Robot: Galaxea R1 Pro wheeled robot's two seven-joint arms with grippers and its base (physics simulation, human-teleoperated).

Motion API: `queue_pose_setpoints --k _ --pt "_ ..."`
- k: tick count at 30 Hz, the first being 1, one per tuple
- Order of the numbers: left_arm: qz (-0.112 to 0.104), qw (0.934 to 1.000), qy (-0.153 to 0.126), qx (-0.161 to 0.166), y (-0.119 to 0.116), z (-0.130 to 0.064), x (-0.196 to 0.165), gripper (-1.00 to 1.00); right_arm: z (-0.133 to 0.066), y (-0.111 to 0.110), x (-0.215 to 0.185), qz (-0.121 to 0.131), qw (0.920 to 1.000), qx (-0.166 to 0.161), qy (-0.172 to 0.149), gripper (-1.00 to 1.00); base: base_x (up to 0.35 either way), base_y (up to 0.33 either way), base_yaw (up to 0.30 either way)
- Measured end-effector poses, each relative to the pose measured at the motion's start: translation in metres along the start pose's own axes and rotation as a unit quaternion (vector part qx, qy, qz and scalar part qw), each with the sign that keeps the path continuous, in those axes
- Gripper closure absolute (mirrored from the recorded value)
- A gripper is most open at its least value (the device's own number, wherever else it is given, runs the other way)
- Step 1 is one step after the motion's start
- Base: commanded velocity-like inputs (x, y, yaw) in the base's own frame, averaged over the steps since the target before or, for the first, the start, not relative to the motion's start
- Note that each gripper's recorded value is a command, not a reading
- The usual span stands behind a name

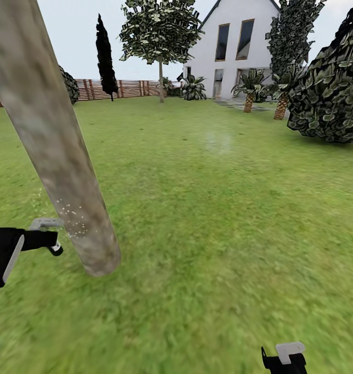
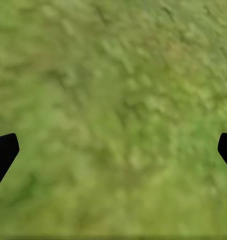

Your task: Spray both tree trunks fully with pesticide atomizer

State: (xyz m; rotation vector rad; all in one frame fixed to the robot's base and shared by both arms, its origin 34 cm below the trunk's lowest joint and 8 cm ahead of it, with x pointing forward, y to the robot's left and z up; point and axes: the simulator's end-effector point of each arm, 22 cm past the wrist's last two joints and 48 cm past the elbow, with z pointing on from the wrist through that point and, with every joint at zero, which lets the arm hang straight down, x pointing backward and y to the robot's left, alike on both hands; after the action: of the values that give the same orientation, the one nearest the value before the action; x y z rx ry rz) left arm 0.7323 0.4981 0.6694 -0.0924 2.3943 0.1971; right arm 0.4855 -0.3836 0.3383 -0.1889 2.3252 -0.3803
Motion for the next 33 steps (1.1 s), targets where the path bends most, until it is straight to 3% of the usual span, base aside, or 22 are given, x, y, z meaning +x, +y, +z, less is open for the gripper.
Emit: queue_pose_setpoints --k 2,4,6,11,17,33 --pt "0.001 1.0 0.004 -0.005 0.006 0.001 0.003 1.0 0.0 0.0 0.0 0.0 1.0 0.0 0.0 -1.0 0.0 0.0 0.0" --pt "0.006 0.9996 0.008 -0.028 0.032 -0.004 0.004 1.0 0.0 0.0 0.0 0.0 1.0 0.0 0.0 -1.0 0.0 0.0 0.0" --pt "0.006 0.9995 0.009 -0.031 0.041 -0.007 0.005 1.0 0.0 0.0 0.0 0.0 1.0 0.0 0.0 -1.0 0.0 0.0 0.0" --pt "0.006 0.9999 0.008 -0.009 0.021 -0.003 0.004 1.0 0.0 0.003 0.0 0.001 1.0 -0.002 0.0 -1.0 0.0 0.0 0.085" --pt "0.005 0.9999 0.006 -0.013 0.024 -0.005 0.003 1.0 0.0 0.004 0.0 0.001 1.0 -0.003 0.001 -1.0 0.002 -0.005 0.268" --pt "0.005 0.9999 0.004 -0.013 0.022 -0.004 0.004 1.0 0.0 0.003 -0.001 0.001 1.0 -0.002 0.0 -1.0 0.019 -0.264 0.038"
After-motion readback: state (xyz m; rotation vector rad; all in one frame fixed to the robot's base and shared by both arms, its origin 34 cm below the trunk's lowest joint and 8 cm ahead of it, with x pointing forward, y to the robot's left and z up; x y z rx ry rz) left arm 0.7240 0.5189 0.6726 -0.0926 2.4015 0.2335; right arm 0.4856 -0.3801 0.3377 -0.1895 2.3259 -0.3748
